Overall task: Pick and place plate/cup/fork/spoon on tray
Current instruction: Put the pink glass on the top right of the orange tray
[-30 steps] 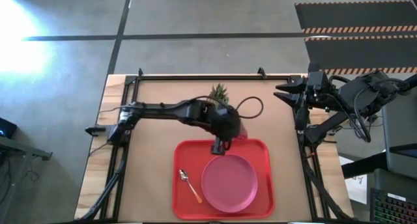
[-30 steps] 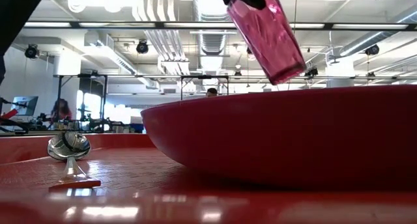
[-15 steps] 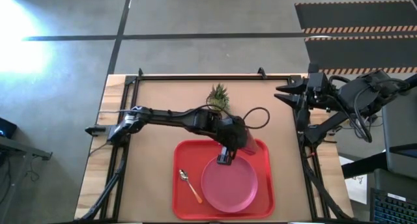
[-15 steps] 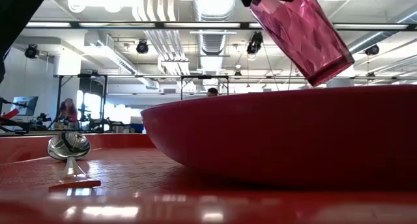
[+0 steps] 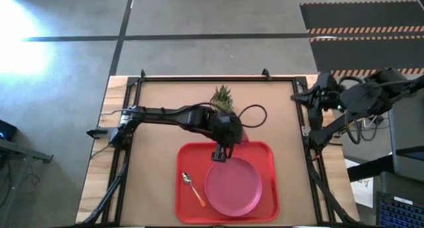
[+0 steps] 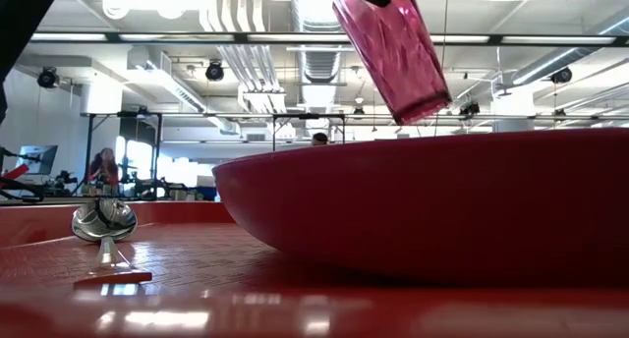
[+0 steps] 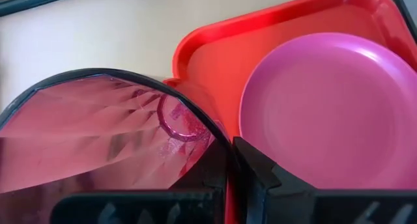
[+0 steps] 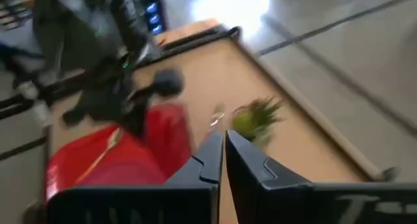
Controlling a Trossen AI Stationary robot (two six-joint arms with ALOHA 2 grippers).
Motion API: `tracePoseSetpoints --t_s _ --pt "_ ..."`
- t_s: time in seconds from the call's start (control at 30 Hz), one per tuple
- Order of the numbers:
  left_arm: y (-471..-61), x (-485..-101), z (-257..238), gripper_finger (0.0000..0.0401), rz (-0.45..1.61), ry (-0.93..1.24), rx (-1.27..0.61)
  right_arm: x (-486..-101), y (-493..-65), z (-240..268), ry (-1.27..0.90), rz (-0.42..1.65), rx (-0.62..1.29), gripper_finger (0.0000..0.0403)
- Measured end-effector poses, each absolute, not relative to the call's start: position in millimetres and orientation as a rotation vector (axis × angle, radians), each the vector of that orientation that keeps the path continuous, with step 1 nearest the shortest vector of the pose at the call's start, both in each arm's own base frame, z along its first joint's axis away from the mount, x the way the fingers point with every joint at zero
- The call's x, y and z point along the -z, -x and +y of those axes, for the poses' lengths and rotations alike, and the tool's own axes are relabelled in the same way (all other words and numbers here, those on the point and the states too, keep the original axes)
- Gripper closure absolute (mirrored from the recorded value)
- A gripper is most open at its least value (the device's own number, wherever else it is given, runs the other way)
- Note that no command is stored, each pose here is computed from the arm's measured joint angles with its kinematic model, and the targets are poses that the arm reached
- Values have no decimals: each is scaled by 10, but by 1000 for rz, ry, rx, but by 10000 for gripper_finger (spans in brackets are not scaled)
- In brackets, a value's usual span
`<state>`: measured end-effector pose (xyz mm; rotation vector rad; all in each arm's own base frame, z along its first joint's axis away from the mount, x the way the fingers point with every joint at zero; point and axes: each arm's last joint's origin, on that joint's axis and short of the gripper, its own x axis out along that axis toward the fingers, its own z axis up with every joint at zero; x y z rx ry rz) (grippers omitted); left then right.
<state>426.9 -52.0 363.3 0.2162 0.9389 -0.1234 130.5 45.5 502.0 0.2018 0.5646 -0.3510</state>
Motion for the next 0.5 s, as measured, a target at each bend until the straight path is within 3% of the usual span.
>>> tracePoseSetpoints --t_s 0.33,0.5 --pt "-4015 -3825 -460 401 984 -261 49 -3878 -1655 711 -427 1019 456 394" --pt "-3990 -3843 -464 401 988 -264 49 -3195 -1848 853 -544 1143 445 394"
